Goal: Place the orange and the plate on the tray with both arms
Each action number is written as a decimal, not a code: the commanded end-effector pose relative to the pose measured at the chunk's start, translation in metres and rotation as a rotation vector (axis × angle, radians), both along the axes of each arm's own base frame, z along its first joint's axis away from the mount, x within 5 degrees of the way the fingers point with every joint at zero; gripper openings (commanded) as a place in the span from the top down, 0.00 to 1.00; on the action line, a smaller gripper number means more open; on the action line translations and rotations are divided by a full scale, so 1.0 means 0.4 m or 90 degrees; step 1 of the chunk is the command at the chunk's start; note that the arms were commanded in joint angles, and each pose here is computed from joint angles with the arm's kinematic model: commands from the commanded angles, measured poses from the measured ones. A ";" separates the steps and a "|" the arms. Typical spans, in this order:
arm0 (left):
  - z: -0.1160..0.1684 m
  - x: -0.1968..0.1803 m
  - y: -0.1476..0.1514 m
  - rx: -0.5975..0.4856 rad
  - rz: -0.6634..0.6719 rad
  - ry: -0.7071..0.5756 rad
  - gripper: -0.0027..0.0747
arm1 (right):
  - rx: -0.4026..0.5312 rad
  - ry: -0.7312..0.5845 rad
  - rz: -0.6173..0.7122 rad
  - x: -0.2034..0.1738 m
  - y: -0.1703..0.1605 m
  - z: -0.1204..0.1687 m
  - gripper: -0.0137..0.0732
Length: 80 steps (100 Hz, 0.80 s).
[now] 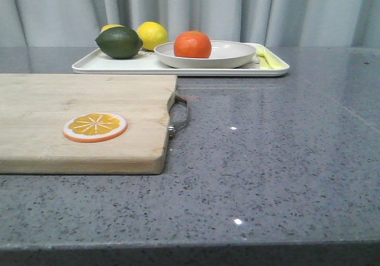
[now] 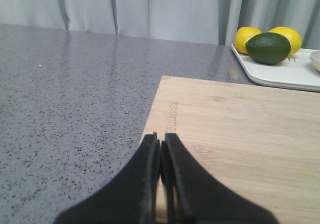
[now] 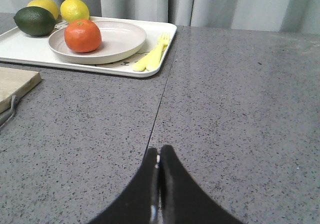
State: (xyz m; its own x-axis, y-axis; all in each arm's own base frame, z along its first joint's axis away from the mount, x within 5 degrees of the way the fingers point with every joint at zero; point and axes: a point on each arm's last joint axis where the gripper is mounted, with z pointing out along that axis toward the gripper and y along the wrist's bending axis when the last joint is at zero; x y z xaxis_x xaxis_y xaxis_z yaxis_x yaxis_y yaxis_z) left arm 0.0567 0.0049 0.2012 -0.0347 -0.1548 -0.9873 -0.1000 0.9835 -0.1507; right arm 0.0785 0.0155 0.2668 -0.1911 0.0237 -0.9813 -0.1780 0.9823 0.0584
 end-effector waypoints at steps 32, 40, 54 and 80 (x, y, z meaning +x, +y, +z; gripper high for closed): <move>0.000 -0.005 -0.002 0.009 -0.007 -0.051 0.99 | 0.007 -0.062 -0.008 0.002 -0.003 0.038 0.92; -0.003 -0.005 -0.002 0.008 -0.008 -0.043 0.99 | 0.007 -0.062 -0.008 0.002 -0.003 0.038 0.92; -0.001 -0.005 -0.002 0.009 -0.007 -0.049 0.99 | 0.007 -0.062 -0.008 0.002 -0.003 0.038 0.92; -0.002 -0.005 -0.002 0.008 -0.008 -0.046 0.99 | 0.007 -0.062 -0.008 0.002 -0.003 0.038 0.92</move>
State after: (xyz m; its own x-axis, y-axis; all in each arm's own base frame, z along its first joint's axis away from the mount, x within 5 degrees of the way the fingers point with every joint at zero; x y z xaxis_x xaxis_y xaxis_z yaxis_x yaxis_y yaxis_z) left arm 0.0558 0.0043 0.2001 -0.0432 -0.1441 -0.9886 -0.0914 0.9860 -0.1398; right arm 0.0785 0.0155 0.2668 -0.1911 0.0237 -0.9813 -0.1780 0.9823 0.0584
